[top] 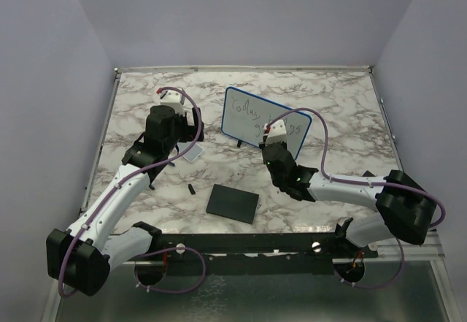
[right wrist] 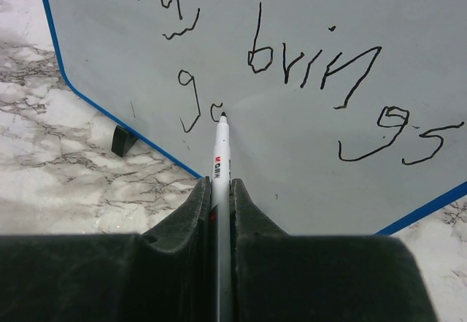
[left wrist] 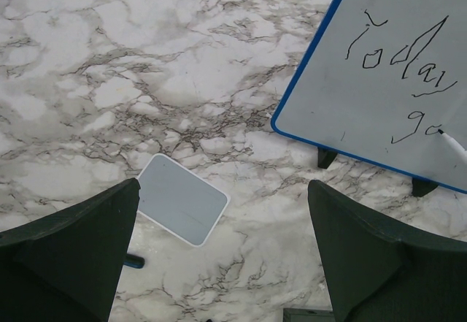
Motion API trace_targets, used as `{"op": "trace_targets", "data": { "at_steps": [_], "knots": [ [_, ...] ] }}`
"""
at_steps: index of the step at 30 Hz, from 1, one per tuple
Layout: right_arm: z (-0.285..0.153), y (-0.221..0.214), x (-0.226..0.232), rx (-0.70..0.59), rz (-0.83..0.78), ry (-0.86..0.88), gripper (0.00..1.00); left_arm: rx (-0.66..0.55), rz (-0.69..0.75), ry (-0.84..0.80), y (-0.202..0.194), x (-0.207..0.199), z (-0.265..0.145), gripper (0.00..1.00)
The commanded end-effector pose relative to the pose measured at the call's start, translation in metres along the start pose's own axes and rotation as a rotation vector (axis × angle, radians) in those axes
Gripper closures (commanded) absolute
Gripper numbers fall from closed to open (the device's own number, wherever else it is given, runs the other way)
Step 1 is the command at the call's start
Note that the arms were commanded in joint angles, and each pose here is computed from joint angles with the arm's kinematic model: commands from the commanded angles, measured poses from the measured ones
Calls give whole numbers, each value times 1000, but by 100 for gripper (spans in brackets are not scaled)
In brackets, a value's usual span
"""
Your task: Write a sentence on the whiteboard
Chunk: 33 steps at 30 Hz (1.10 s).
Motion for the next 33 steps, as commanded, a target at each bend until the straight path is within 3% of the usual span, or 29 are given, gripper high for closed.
{"op": "trace_targets", "data": {
  "at_steps": [1,9,17,33],
  "knots": [
    [2,12,5,-31,17,25,100,-9,5,-2,0,-1,-2,1],
    [-12,19,7,-34,7,144,100,-12,3,-3,1,-1,-3,1],
    [-20,10,-14,15,33,12,100,-14,2,-5,1,-1,-3,1],
    [-13,4,-15,19,18,-21,100,-12,3,-7,0,-1,-3,1]
  ]
}}
Point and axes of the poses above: each gripper's point midway between its finger pads, its own z axis out along the fingers, its own x axis along the line the jaws close on, y = z × x, the point moved 6 cm from there along -z, back along the fingers, and after that the axes turned 2 degrees about z, right-handed, at the moved point
